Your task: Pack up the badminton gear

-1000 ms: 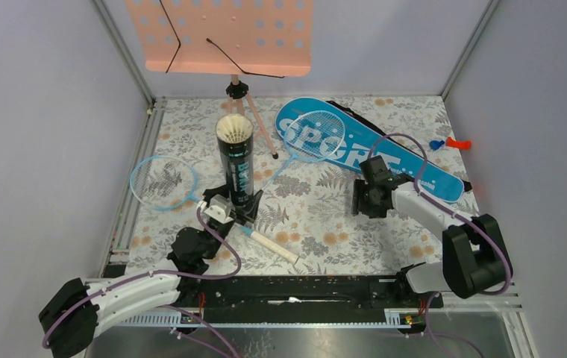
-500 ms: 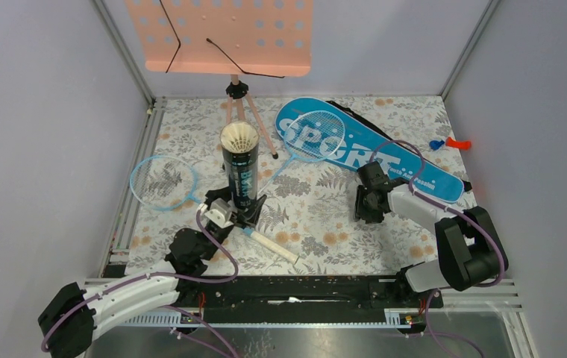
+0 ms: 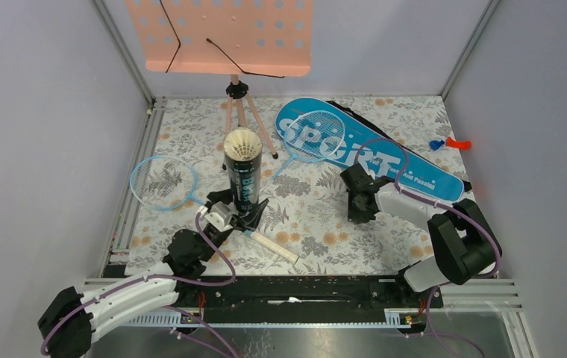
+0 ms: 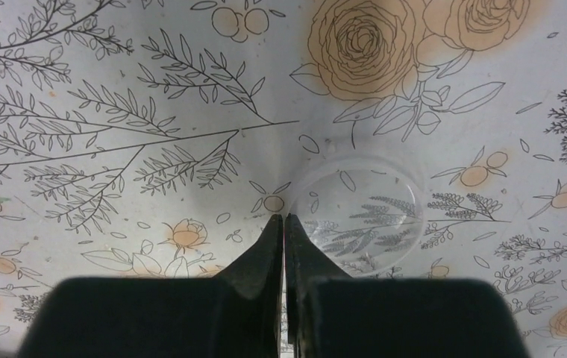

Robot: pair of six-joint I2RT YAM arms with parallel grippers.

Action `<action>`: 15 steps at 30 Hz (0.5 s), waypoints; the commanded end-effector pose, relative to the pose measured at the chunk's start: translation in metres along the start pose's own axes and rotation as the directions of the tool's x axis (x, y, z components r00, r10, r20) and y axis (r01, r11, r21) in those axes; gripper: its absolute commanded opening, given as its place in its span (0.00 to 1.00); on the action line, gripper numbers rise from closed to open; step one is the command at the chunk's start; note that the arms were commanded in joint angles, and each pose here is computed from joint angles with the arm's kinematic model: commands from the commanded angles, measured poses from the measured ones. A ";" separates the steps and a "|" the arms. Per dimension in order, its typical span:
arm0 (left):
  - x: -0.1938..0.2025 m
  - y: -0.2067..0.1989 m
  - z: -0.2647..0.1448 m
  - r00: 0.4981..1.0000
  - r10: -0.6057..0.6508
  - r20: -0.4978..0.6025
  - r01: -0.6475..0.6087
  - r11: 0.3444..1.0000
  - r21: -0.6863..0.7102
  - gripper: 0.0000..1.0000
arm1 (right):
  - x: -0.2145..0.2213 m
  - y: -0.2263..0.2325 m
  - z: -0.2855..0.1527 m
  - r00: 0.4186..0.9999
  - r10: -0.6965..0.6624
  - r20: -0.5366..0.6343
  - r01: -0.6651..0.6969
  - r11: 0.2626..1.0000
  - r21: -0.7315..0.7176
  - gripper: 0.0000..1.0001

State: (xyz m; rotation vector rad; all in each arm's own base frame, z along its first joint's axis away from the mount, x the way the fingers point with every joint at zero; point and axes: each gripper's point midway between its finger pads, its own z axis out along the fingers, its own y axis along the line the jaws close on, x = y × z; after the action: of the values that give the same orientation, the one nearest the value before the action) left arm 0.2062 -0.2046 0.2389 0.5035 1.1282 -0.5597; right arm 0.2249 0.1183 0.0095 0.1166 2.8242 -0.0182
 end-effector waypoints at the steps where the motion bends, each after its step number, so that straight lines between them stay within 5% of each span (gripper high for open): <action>1: -0.022 -0.014 0.004 0.997 -0.005 0.074 -0.001 0.996 0.085 0.29 | -0.018 0.002 -0.025 0.997 -0.031 0.073 0.032 0.999 -0.010 0.00; 9: -0.006 -0.051 0.015 0.998 0.053 0.015 -0.055 0.955 0.293 0.29 | -0.033 0.023 -0.133 0.960 -0.119 0.254 0.191 0.940 -0.282 0.00; 15: 0.021 -0.079 0.028 0.985 0.125 -0.122 -0.055 0.886 0.461 0.29 | -0.027 0.041 -0.244 0.877 -0.077 0.474 0.352 0.775 -0.526 0.00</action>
State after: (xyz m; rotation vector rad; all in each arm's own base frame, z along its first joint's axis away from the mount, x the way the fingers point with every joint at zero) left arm 0.1913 -0.2585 0.1858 0.8756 1.2276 -0.6537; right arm 0.2176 0.1492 0.1981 -0.1565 2.3760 0.4835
